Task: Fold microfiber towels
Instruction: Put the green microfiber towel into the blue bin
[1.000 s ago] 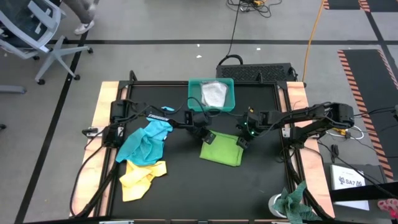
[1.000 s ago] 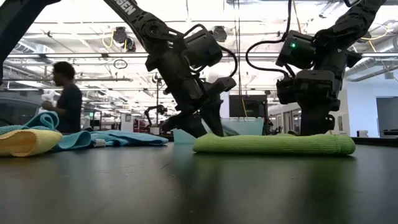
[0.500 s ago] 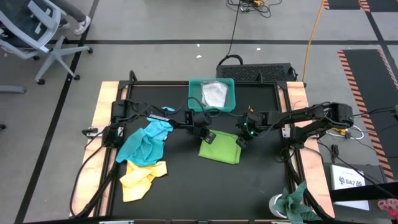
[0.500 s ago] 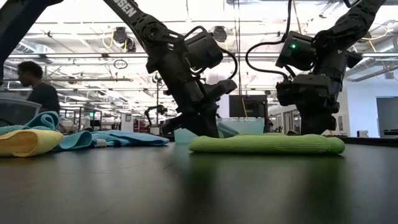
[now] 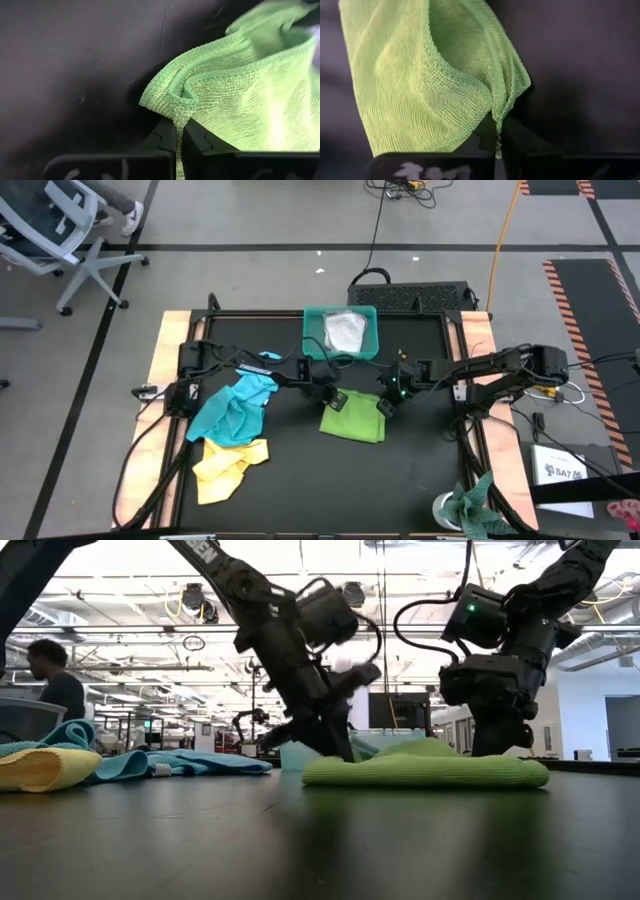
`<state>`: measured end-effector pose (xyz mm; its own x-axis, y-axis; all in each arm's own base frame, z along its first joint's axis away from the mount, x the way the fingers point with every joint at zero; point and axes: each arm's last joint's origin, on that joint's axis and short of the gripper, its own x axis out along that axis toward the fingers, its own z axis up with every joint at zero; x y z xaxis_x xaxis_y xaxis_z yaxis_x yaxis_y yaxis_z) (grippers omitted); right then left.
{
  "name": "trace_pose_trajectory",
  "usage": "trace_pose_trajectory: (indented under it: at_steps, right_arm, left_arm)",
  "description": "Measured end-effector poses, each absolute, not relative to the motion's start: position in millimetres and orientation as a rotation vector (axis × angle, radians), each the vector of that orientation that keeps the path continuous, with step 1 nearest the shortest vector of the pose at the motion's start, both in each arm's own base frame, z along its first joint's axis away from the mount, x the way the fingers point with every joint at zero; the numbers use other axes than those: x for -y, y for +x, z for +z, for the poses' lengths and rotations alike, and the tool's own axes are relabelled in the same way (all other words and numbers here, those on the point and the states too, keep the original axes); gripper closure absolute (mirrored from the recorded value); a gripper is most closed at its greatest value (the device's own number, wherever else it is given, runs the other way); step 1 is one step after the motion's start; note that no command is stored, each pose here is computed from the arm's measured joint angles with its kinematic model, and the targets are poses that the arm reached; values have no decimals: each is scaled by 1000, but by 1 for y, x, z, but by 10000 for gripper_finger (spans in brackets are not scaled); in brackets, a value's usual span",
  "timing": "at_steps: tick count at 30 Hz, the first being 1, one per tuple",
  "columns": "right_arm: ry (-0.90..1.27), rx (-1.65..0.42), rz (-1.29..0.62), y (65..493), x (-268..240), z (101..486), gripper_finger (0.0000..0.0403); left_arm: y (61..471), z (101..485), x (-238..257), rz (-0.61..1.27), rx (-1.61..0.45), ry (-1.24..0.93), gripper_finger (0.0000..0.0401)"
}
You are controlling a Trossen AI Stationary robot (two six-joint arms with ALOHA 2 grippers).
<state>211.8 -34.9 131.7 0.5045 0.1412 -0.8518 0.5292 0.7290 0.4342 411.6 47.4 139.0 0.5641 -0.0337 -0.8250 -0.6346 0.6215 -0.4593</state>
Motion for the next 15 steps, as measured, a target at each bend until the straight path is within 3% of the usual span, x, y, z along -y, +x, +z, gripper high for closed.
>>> trace_pose_trajectory:
  at_steps: [6,15]
  right_arm:
    - [733,-1014,-220,221,26,146,402]
    - [561,-970,-223,241,34,202,402]
  left_arm:
    - [409,165,-50,446,-826,-807,399]
    - [405,179,-54,479,-777,-806,400]
